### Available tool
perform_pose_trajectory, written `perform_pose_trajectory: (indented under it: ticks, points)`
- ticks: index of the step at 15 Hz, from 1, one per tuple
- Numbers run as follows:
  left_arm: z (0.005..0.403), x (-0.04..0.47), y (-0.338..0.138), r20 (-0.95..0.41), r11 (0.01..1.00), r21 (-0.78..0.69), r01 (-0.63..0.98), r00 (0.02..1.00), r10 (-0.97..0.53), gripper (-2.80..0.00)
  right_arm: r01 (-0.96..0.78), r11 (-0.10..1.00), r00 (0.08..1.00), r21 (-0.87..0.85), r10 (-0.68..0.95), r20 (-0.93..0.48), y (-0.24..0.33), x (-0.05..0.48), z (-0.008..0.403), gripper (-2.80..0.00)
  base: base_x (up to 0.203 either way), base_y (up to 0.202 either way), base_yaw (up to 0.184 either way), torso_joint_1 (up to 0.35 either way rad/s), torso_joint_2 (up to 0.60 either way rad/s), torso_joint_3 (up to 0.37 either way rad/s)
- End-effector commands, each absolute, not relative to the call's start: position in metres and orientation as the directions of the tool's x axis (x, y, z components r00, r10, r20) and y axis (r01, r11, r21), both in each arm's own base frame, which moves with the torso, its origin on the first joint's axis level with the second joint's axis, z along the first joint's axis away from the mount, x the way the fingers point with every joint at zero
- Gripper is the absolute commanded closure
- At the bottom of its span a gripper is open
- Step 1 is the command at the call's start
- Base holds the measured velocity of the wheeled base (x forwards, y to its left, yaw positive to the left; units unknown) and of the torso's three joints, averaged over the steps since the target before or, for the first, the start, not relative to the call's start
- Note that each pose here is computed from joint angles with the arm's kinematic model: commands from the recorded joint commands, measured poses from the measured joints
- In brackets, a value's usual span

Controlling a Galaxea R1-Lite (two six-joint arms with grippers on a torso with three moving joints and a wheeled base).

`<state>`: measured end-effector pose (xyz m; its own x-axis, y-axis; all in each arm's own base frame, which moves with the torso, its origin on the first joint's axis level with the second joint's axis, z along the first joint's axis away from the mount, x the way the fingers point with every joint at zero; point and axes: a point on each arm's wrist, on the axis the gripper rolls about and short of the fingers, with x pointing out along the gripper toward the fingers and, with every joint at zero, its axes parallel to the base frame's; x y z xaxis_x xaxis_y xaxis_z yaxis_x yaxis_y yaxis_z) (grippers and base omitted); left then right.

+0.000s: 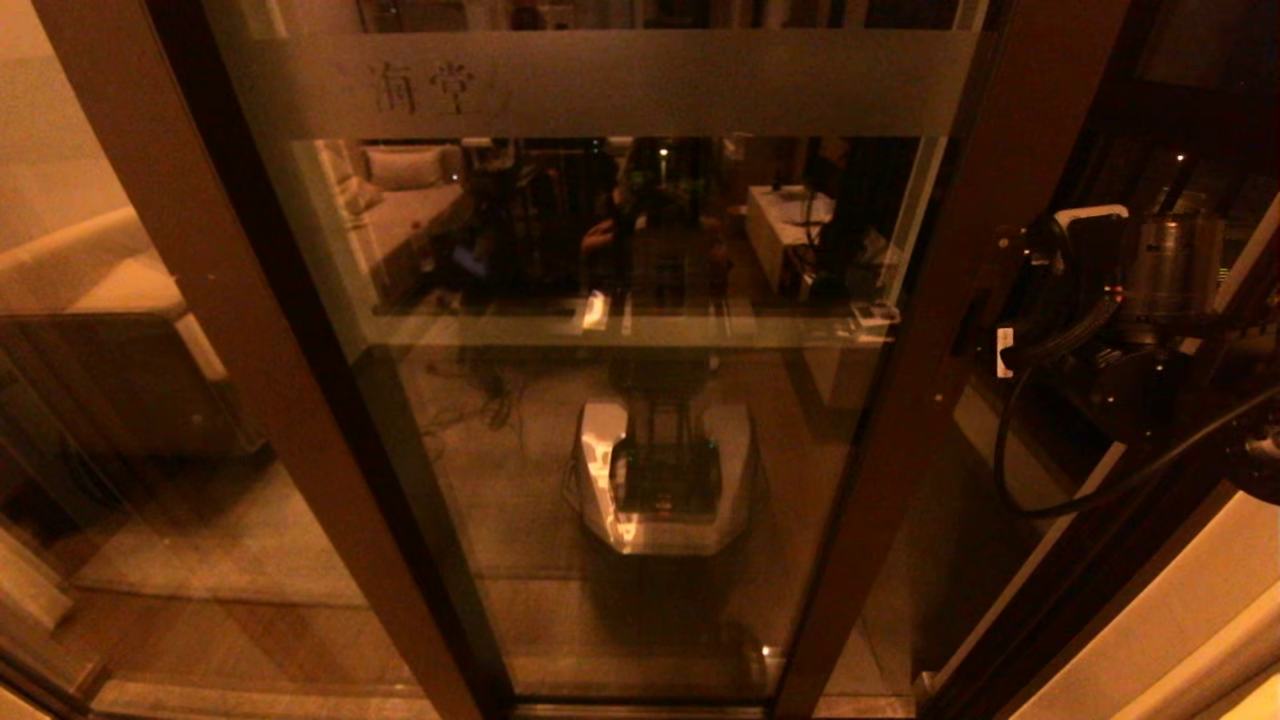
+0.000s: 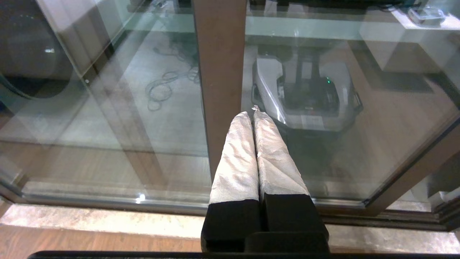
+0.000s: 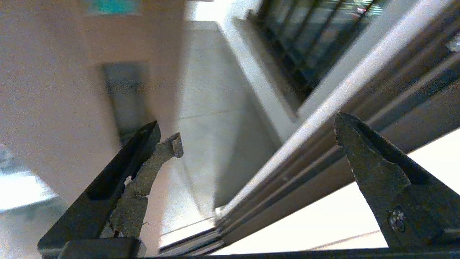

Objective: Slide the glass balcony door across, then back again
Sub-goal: Close the slid door

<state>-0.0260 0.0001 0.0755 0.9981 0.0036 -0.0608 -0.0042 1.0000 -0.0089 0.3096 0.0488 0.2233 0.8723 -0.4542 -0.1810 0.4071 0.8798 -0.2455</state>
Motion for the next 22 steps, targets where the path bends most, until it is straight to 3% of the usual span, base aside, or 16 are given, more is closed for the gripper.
perform_pose_trajectory:
  ticks: [1,7,13,22]
  points:
    - [0.075,-0.026,0.000,-0.061,1.000,-0.010,-0.005,0.998,0.005,0.00,0.416,0.872,0.865,-0.256,-0.467,-0.185,0.046,0.313,0.221,-2.80,0.000,0.000,0.000,0.000,0.00,0.000]
    - [0.076,-0.026,0.000,-0.060,1.000,-0.011,-0.004,0.998,0.003,0.00,0.442,0.859,0.853,-0.258,-0.492,-0.176,0.037,0.314,0.224,-2.80,0.000,0.000,0.000,0.000,0.00,0.000]
    - [0.075,-0.026,0.000,-0.061,1.000,-0.009,-0.005,0.998,0.005,0.00,0.368,0.894,0.895,-0.255,-0.415,-0.165,0.054,0.284,0.238,-2.80,0.000,0.000,0.000,0.000,0.00,0.000]
    - [0.075,-0.026,0.000,-0.061,1.000,-0.009,-0.004,0.998,0.004,0.00,0.379,0.886,0.876,-0.266,-0.436,-0.204,0.053,0.309,0.219,-2.80,0.000,0.000,0.000,0.000,0.00,0.000]
